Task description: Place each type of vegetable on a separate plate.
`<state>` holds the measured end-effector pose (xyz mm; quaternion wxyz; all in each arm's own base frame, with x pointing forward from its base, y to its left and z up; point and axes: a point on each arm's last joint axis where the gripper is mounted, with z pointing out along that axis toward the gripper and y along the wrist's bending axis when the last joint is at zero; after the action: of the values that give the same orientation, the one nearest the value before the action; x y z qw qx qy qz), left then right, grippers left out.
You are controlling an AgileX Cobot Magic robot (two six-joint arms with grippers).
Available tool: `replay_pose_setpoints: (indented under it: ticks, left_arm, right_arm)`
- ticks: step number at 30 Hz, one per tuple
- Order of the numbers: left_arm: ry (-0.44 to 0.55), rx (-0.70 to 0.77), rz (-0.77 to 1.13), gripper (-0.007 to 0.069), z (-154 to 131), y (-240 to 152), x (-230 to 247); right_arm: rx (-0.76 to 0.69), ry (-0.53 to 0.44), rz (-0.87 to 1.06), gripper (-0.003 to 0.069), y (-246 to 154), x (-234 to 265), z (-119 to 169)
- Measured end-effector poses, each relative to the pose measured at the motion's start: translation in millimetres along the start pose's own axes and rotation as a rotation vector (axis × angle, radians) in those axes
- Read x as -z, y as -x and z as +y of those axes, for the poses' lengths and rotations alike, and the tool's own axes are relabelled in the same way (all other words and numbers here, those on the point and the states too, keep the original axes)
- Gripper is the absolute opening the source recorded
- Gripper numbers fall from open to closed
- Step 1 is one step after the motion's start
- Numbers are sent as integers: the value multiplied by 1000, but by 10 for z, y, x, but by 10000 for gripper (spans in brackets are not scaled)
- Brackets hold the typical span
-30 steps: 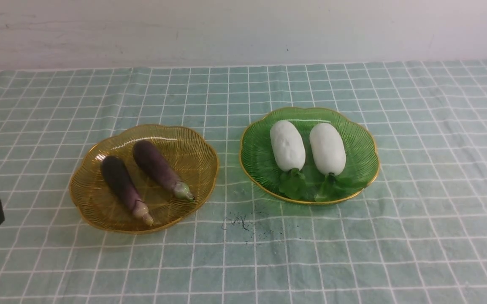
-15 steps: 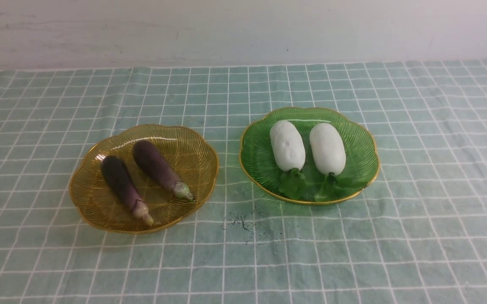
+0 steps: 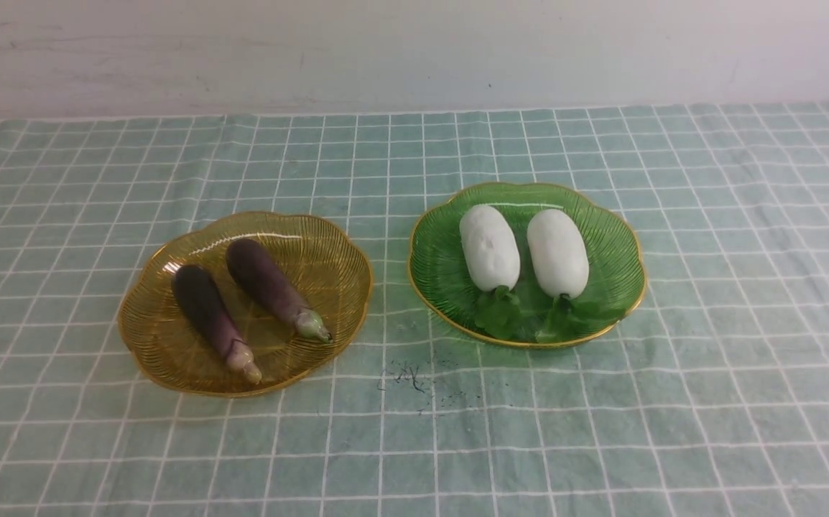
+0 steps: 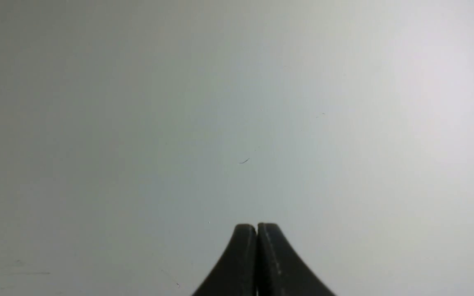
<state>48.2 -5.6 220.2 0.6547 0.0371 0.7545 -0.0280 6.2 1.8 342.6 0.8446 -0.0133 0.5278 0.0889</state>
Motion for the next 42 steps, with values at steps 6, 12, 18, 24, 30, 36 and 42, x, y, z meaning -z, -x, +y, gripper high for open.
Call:
replay_pose_setpoints:
  ticks: [6, 12, 18, 24, 30, 36, 42]
  left_arm:
    - [7, -25, 121, -8, 7, -440, -115]
    - [-20, -32, 158, -8, -8, -480, -111]
    - [-21, -33, 161, -8, -9, -482, -111]
    - [-21, -33, 162, -8, -9, -483, -111]
    - [-21, -33, 162, -8, -9, -483, -111]
    - [-21, -33, 162, -8, -9, -483, -111]
    - [-21, -33, 163, -8, -9, -484, -111]
  right_arm:
    - [0, 0, 0, -15, 0, 0, 0]
    - [0, 0, -1, -15, 1, 0, 0]
    - [0, 0, 0, -15, 0, 0, 0]
    - [0, 0, 0, -15, 0, 0, 0]
    - [0, 0, 0, -15, 0, 0, 0]
    - [60, -2, 0, -15, 0, 0, -1]
    - [209, -27, 160, -15, -249, 12, -24]
